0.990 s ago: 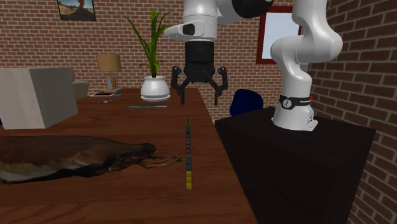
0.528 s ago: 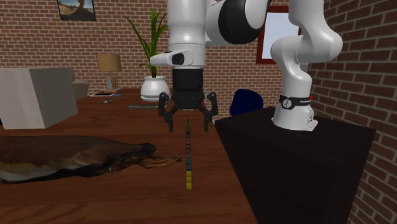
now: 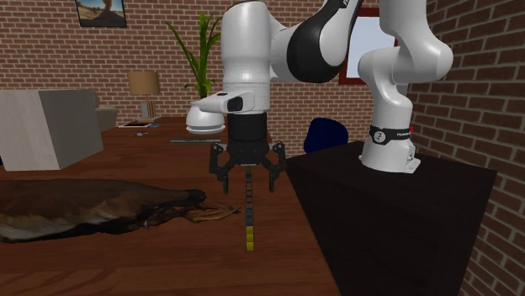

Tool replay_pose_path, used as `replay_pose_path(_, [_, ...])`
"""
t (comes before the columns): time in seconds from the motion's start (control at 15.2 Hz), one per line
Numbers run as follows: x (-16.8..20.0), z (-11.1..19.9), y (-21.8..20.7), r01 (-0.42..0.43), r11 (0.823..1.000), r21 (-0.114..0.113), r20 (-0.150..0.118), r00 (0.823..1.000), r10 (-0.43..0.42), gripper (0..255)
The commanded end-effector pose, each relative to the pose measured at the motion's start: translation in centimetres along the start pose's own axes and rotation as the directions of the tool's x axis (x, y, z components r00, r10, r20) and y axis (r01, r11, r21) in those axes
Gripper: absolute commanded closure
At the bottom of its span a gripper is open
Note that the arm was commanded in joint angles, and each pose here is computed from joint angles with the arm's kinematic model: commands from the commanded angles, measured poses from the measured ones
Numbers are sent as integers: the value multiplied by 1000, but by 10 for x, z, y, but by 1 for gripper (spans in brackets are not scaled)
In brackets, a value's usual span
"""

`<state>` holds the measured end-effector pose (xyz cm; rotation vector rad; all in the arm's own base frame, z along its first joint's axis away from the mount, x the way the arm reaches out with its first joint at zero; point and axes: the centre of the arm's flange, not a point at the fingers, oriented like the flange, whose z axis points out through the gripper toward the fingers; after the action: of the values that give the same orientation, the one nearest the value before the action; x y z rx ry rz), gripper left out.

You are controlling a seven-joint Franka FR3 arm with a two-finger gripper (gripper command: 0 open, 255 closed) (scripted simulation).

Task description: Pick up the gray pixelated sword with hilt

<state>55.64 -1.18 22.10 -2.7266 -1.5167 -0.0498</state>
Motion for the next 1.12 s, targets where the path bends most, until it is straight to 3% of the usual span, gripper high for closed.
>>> replay_pose_path(0.0, [0,1,0,0,1000,-1,0,1000,0,255])
replay_pose_path(0.59, [0,1,0,0,1000,-1,0,1000,0,255])
replay_pose_path(1.06, [1,-36,0,0,1000,-1,0,1000,0,255])
